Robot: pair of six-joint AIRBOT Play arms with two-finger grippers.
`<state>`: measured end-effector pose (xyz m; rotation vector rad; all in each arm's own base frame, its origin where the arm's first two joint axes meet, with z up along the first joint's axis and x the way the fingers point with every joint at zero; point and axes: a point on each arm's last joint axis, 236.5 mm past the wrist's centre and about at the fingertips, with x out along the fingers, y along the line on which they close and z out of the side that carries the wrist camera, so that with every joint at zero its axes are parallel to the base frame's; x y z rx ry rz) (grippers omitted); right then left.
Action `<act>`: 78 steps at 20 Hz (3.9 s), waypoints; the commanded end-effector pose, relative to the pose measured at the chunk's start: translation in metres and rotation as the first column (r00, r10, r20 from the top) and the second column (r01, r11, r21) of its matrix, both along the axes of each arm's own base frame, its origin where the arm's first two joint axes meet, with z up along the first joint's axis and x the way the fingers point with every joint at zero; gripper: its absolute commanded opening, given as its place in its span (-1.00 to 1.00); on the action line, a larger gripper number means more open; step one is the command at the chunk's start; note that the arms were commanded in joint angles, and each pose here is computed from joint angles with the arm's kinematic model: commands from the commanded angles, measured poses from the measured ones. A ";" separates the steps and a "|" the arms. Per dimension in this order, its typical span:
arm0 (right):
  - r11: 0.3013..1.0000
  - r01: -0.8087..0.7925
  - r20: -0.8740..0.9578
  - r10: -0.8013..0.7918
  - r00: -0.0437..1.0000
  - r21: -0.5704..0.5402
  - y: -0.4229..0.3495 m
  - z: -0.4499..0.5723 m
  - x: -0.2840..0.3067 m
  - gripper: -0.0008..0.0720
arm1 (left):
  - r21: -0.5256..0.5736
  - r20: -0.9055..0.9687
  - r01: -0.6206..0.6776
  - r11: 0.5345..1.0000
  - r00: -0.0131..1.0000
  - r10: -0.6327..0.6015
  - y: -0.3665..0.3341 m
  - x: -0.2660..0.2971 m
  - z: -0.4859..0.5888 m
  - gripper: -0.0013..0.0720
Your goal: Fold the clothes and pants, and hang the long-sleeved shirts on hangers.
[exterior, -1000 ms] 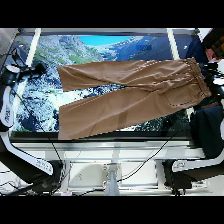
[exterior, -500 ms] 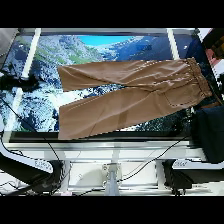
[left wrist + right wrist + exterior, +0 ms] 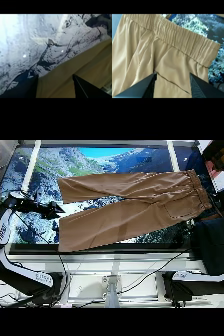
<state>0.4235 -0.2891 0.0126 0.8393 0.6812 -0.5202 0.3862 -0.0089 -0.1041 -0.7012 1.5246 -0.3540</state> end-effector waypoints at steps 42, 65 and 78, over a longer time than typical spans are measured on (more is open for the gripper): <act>0.990 -0.132 -0.123 0.136 0.983 0.040 0.027 -0.017 -0.021 0.10 | 0.194 0.492 -0.606 0.771 0.740 0.458 0.101 0.107 0.013 -0.92; 0.920 -0.355 -0.192 0.384 0.903 0.169 0.074 -0.045 -0.041 0.06 | 0.203 0.379 -0.520 0.830 0.823 0.424 0.149 0.062 0.055 0.91; 0.988 0.031 0.003 -0.032 0.999 0.152 0.097 -0.058 -0.079 0.33 | 0.285 0.387 -0.573 0.768 0.802 0.455 0.144 -0.069 0.074 0.91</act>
